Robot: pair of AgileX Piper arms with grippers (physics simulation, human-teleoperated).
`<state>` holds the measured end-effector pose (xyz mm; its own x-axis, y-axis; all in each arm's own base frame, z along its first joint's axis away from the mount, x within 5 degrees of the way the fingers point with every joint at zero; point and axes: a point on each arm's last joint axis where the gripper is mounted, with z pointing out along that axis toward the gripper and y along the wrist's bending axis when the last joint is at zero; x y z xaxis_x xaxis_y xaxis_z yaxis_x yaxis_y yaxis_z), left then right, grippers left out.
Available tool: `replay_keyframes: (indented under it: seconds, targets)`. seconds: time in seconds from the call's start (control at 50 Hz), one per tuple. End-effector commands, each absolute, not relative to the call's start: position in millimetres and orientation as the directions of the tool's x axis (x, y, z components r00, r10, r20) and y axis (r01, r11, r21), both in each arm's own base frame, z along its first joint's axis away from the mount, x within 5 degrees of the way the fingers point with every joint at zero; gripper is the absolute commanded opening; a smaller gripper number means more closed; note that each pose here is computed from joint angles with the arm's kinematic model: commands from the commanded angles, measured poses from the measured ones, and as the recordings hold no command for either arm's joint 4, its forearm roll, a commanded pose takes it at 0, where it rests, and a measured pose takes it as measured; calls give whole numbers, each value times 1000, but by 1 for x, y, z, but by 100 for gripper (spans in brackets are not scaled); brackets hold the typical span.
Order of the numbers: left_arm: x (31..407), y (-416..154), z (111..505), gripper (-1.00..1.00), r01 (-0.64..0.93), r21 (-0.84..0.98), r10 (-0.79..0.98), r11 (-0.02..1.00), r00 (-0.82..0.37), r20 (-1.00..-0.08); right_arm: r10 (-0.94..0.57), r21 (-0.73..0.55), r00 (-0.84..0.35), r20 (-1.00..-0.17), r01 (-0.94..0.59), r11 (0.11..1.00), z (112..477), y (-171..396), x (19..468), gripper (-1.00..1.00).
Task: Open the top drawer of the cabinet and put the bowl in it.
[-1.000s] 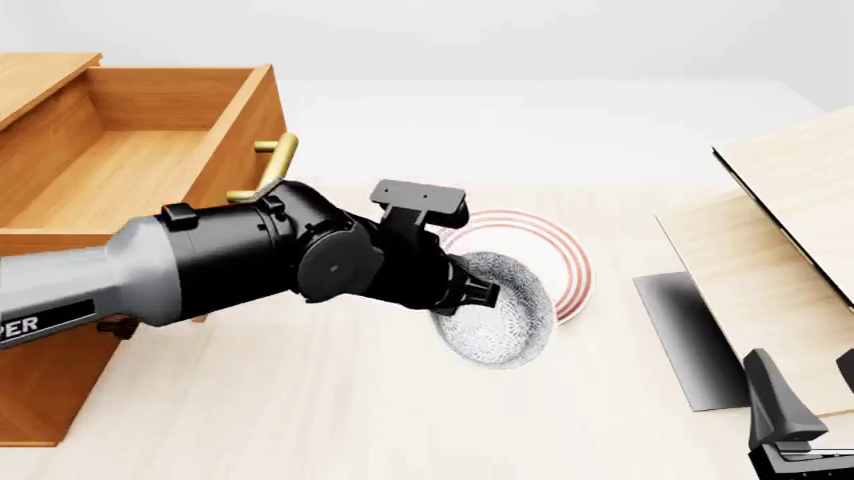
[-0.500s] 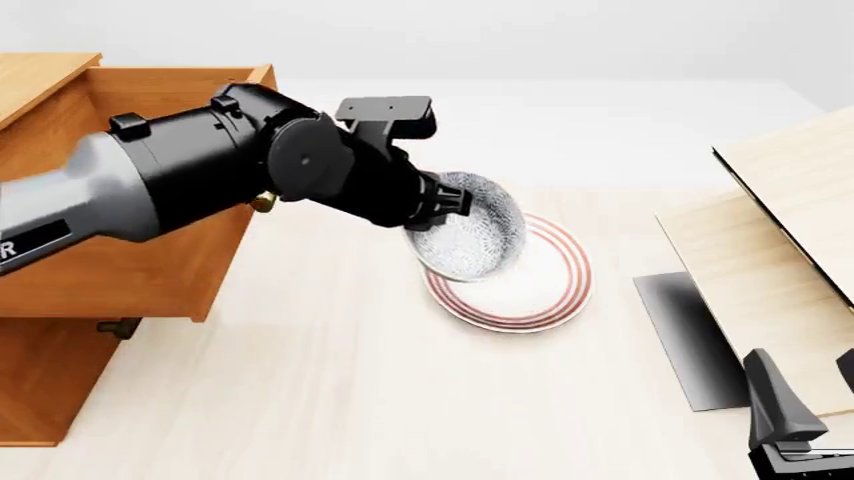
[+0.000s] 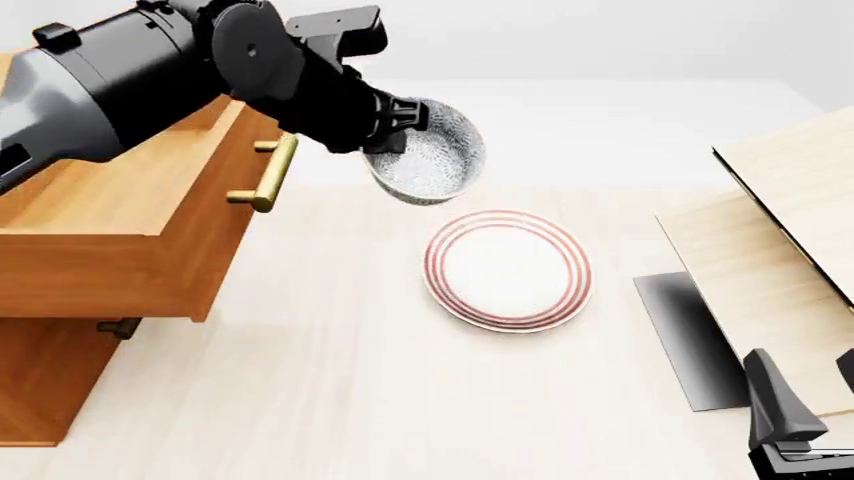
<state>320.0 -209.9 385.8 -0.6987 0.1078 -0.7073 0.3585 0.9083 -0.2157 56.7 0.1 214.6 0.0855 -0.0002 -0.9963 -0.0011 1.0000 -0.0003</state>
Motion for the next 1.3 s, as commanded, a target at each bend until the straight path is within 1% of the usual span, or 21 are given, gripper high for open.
replay_keyframes:
  seconds: [0.02,0.22,0.26,0.46,0.7,0.84,1.0,1.3]
  targets:
    - [325,-196,410,-100,320,-236,52,918,-685,-727,0,0,86,-996,-1,1000,214,0,57,100]
    - [332,-182,430,-100,282,-243,13,928,-677,-736,0,0,86,-996,-1,1000,214,0,57,100]
    - [338,-170,434,-100,262,-229,7,938,-673,-740,0,0,86,-996,-1,1000,214,0,57,100]
    - [341,-160,450,-100,237,-234,-20,943,-663,-749,0,0,86,-996,-1,1000,214,0,57,100]
    - [341,-129,469,-100,181,-220,-53,959,-644,-763,0,0,86,-996,-1,1000,214,0,57,100]
    - [334,-115,473,-100,149,-230,-85,962,-635,-768,0,0,86,-996,-1,1000,214,0,57,100]
    - [315,-92,481,-100,99,-240,-128,966,-622,-773,0,0,86,-996,-1,1000,214,0,57,100]
    - [292,-62,479,-100,18,-259,-197,966,-600,-776,0,0,86,-996,-1,1000,214,0,57,100]
